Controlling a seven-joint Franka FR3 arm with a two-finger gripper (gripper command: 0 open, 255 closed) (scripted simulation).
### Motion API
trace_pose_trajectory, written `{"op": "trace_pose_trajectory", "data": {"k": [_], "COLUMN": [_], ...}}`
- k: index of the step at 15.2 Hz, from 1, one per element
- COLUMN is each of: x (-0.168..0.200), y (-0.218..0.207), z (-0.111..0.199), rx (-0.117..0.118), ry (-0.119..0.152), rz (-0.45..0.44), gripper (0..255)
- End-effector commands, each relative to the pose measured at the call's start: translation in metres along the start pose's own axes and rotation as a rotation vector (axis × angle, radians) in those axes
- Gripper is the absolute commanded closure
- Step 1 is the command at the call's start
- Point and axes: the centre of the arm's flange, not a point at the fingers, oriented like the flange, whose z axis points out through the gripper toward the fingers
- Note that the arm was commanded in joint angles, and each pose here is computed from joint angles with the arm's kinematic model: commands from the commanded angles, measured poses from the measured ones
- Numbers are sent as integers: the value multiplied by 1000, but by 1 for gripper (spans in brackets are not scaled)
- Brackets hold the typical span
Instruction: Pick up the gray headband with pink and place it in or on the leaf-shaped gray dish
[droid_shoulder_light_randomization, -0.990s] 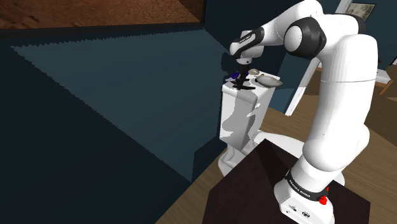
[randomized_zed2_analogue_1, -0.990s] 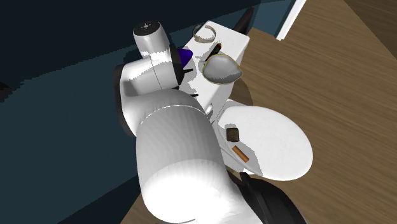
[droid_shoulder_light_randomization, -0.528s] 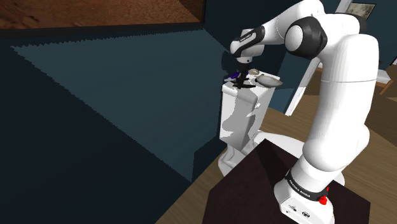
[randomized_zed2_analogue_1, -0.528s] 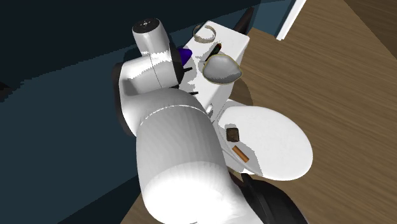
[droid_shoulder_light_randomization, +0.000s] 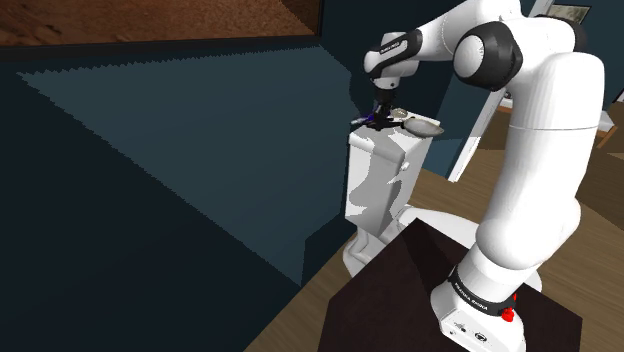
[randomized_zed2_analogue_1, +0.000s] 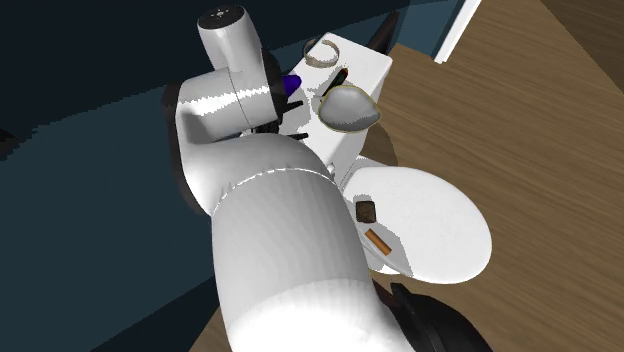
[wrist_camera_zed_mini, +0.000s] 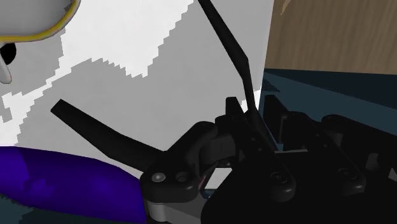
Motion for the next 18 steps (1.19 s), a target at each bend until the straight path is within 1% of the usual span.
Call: {"op": "trace_pose_trajectory", "data": {"k": [1,13,14,18], "x": [-1,-6,-6,-42], "y": [1,3,3,41], "z": [-12,-75,-76,-73], "rx": [0,0,0,0], "ry": [0,0,0,0], "rz": [0,0,0,0], "gripper": [255,255,255,255]}}
